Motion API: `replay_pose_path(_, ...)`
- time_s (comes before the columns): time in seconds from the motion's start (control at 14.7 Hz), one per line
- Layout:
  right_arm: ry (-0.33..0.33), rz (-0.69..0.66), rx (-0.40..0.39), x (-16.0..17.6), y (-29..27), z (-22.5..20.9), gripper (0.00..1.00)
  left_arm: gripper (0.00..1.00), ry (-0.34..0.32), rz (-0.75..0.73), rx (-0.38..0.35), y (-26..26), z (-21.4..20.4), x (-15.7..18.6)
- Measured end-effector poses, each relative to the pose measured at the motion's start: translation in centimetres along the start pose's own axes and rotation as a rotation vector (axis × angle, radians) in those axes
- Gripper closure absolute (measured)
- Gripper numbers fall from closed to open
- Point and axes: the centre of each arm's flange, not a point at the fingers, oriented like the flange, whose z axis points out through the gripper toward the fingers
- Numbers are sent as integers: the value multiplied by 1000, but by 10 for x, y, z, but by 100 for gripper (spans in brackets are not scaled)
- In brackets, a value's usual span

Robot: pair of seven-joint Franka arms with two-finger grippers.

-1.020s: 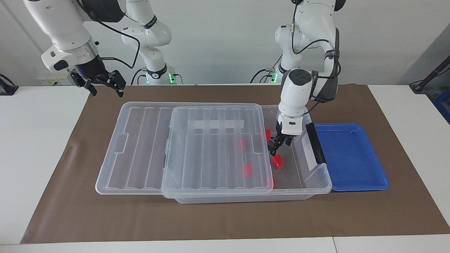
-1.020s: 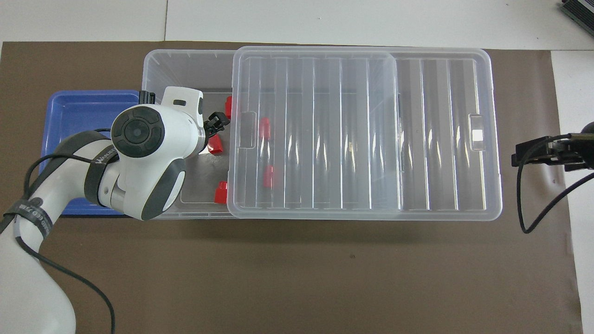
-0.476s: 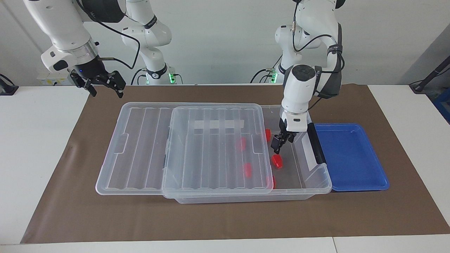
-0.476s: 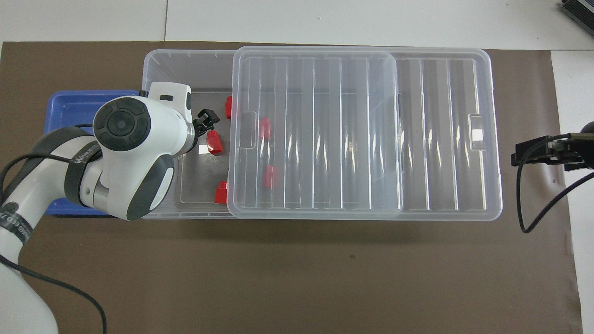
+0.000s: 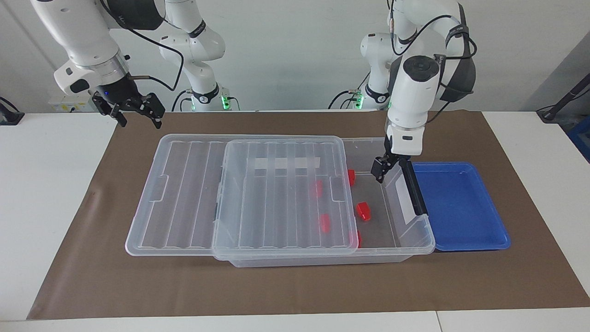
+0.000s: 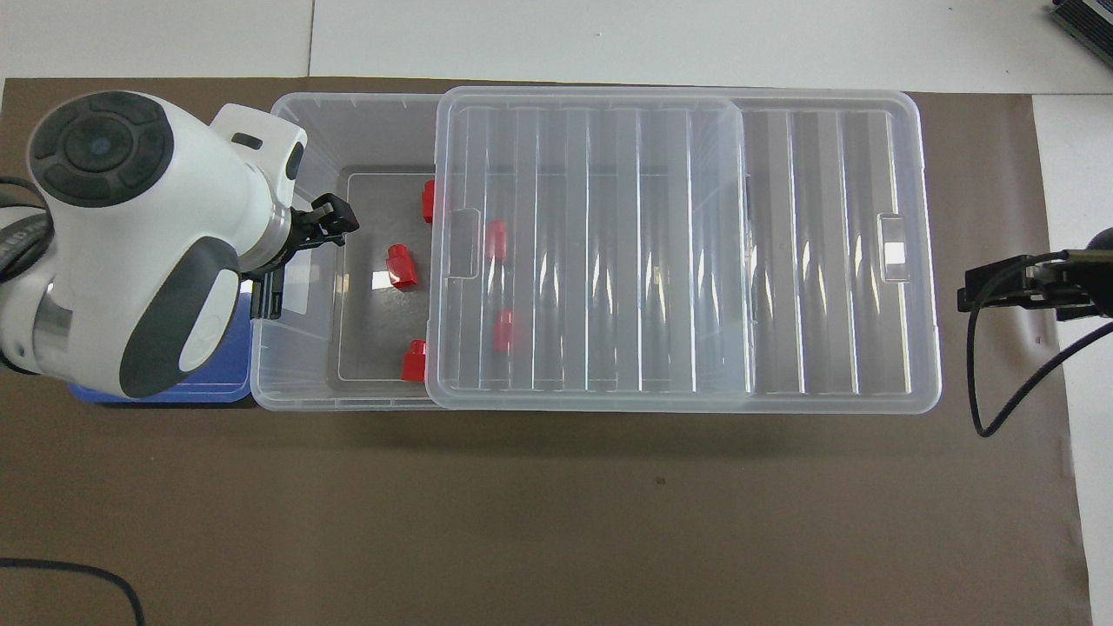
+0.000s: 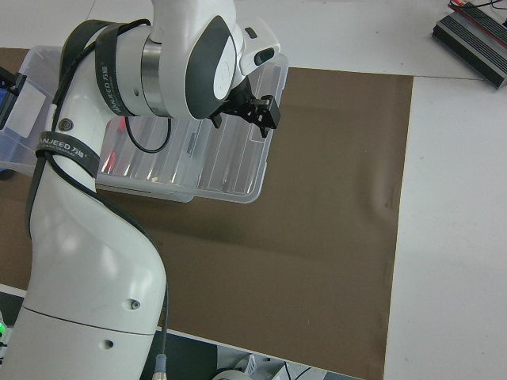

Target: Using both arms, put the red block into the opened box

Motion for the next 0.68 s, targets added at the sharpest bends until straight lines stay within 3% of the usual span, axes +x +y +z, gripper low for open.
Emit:
replay_pose_path(0.07,13,3,1,2,1,0,6,0,-11,55,-15,-23,-4,11)
replay_pose_path(0.14,26,6,2,3,3,0,13,0,-21,104,-29,-47,-7,20)
replay_pose_path(0.41,74,-36,1,13,21,9,58,0,-31,226,-36,-114,-29,30)
replay_pose_path(0.68,121,-169,-20,42,51,52,99,0,-19,268,-36,-123,-42,26)
